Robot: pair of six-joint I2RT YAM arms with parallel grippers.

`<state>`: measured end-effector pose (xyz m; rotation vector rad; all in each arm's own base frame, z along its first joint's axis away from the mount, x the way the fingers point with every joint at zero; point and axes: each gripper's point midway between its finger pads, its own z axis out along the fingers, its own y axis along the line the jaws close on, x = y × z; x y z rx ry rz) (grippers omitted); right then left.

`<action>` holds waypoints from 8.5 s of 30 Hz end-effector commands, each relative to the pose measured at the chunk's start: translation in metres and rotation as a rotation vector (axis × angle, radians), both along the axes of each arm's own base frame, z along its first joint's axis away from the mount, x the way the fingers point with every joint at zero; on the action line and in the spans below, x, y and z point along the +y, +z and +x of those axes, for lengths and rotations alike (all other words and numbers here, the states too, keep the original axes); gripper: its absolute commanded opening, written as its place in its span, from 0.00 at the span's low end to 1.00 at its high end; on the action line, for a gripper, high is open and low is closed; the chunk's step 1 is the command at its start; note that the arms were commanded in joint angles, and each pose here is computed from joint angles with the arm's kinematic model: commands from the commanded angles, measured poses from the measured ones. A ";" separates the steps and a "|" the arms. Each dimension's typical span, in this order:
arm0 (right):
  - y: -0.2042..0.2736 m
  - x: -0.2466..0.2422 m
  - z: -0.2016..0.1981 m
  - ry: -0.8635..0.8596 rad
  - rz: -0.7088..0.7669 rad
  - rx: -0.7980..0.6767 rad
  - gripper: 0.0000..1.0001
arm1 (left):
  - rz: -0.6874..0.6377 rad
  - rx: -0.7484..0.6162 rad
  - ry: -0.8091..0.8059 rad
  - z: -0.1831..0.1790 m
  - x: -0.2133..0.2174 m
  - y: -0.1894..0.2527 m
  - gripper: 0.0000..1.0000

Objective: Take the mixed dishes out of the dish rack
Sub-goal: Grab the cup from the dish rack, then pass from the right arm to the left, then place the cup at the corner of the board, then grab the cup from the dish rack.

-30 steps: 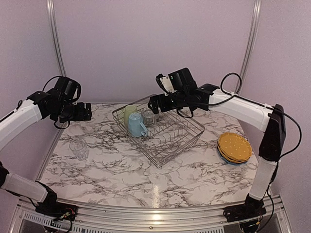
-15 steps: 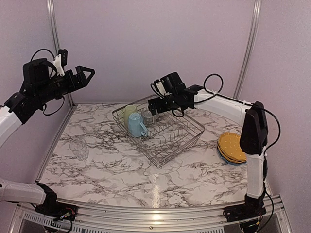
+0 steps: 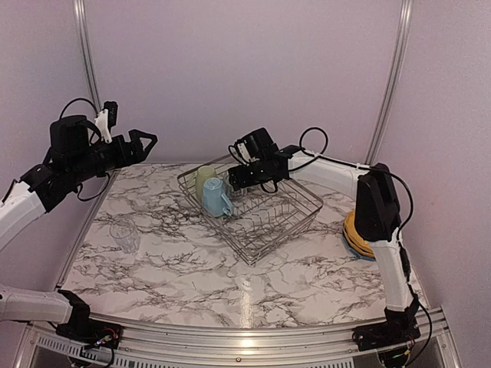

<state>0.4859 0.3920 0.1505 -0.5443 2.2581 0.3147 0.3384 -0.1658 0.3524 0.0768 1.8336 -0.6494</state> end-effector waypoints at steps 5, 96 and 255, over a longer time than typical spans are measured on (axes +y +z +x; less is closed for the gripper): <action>0.002 0.015 0.017 -0.002 0.032 -0.024 0.86 | -0.012 -0.071 -0.016 -0.006 0.000 0.016 0.99; 0.189 0.041 -0.170 0.643 1.335 0.131 0.55 | -0.948 0.389 -0.610 -0.038 -0.155 -0.014 0.67; -0.032 0.053 -0.056 0.337 -0.092 0.077 0.55 | 0.212 -0.262 0.091 -0.042 0.023 0.038 0.99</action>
